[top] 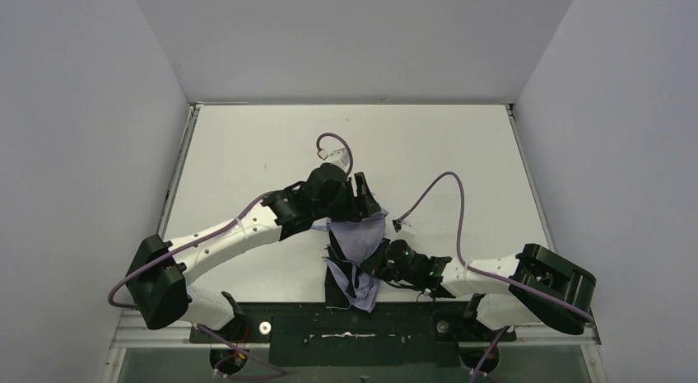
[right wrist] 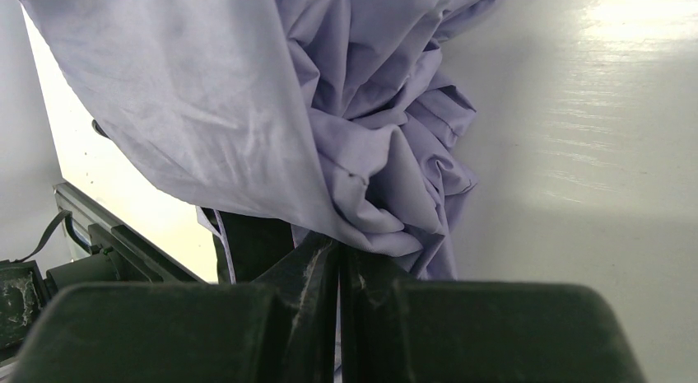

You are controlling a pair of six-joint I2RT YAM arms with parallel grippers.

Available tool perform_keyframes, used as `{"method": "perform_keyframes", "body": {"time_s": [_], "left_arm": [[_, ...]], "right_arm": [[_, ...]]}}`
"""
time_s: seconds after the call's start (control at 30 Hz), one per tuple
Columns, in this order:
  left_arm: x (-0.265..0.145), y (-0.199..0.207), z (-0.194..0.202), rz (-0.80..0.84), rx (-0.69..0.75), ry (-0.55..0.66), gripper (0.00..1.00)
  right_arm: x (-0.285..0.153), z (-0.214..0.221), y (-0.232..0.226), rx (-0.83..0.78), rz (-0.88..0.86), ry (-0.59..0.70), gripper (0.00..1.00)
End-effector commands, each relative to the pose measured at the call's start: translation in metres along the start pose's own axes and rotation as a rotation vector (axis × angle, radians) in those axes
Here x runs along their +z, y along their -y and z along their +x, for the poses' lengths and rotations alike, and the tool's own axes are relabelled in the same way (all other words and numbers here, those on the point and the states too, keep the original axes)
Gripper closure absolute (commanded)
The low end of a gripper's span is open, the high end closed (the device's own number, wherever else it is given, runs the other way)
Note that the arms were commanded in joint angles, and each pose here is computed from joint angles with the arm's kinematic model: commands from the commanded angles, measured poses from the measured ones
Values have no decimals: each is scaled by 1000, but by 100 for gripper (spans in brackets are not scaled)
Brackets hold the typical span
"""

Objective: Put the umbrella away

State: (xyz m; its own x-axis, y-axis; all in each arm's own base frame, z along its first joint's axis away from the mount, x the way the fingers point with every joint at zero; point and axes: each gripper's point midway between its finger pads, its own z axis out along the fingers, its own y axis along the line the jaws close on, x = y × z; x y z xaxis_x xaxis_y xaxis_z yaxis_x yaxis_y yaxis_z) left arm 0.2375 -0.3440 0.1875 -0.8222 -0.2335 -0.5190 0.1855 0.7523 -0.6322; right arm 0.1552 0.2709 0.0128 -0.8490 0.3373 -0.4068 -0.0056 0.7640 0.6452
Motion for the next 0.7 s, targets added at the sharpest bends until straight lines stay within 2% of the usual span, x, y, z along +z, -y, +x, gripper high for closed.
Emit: {"method": "perform_keyframes", "body": {"time_s": [0.0,0.67], "left_arm": [[-1,20,-12,84,-20,32,36],[14,6,1,71,-44,13,37]], "right_arm": [[-5,12,62,-75,208,-16,100],[-7,9,50,-91,187,-25,100]]}}
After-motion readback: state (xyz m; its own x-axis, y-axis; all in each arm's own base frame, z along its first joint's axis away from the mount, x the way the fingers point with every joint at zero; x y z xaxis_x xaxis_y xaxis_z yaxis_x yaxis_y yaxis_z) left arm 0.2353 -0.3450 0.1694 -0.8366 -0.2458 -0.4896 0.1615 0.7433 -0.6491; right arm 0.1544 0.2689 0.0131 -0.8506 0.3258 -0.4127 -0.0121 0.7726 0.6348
